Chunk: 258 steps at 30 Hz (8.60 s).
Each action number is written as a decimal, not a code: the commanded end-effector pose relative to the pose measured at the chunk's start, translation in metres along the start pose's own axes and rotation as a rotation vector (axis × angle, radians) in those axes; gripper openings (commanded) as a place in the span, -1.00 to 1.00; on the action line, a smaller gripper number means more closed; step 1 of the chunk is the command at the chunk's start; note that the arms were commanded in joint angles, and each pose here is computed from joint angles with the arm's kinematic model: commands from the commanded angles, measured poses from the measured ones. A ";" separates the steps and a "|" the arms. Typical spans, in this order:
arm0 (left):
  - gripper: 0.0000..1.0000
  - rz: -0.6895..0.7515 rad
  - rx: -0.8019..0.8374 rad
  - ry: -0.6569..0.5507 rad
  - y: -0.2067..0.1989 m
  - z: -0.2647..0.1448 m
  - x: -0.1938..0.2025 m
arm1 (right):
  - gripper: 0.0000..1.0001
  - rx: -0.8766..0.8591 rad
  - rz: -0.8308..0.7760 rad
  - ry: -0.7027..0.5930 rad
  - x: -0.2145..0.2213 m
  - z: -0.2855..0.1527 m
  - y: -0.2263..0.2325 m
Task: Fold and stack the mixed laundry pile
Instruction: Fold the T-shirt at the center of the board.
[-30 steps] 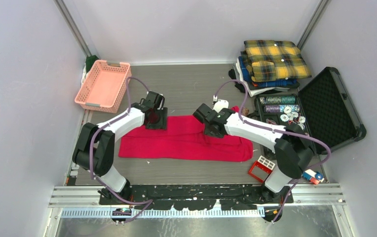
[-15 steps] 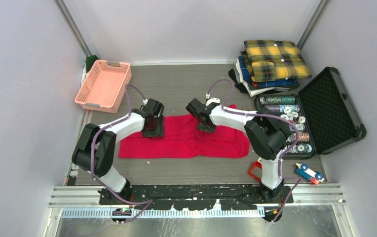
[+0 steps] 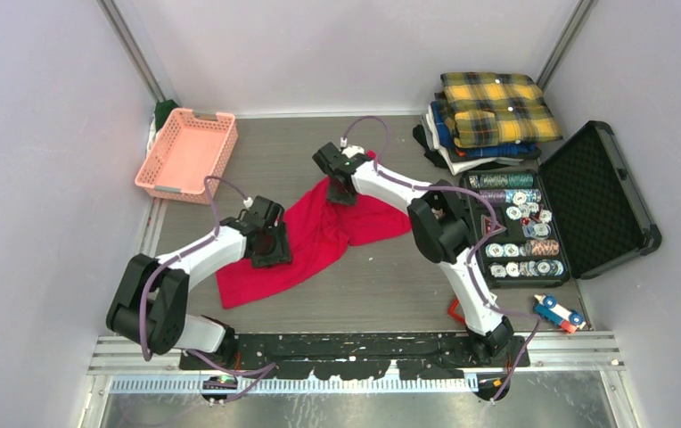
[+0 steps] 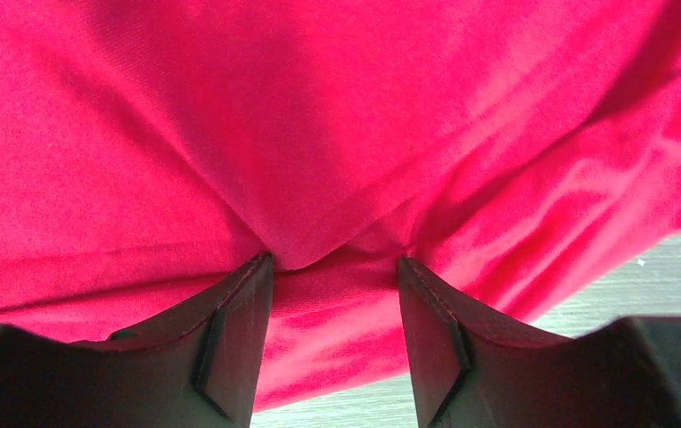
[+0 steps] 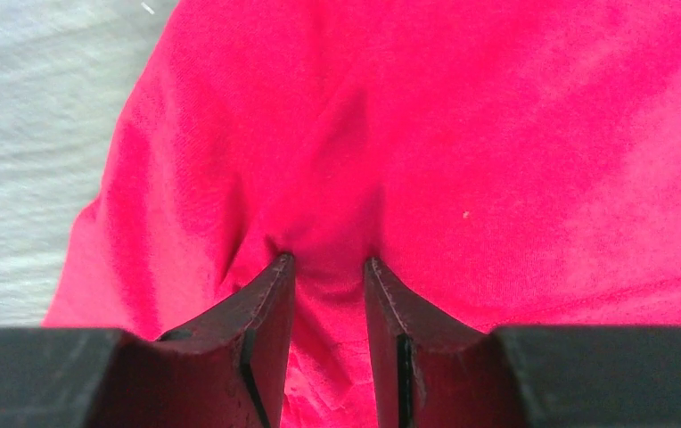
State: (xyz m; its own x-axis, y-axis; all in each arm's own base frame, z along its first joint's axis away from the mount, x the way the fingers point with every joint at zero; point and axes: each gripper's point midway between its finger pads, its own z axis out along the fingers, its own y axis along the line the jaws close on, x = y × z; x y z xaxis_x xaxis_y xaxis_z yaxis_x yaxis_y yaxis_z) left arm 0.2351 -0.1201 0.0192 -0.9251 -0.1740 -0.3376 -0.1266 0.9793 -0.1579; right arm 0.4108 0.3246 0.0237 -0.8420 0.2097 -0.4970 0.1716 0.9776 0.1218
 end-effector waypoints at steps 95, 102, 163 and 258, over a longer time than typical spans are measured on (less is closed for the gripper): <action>0.03 -0.291 0.413 0.092 -0.012 -0.080 0.140 | -0.18 0.003 -0.126 0.137 0.221 -0.160 -0.163; 0.41 -0.225 0.417 0.014 -0.010 -0.086 0.127 | 0.18 -0.031 -0.057 -0.003 0.177 -0.196 -0.167; -1.00 -0.163 0.534 0.238 -0.059 -0.075 0.174 | -0.99 -0.166 0.020 0.204 0.279 -0.190 -0.164; 0.47 0.002 0.465 0.071 -0.081 -0.026 -0.025 | 0.12 -0.321 0.012 0.150 0.073 -0.125 -0.087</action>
State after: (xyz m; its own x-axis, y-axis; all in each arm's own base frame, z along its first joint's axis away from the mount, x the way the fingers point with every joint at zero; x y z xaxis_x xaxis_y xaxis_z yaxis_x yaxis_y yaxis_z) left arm 0.2575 -0.1708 0.0622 -0.9519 -0.1597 -0.2616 -0.0238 0.8894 -0.4565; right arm 0.2630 0.2345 0.0796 -0.9313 0.1023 -0.3497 -0.0019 0.9584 0.2853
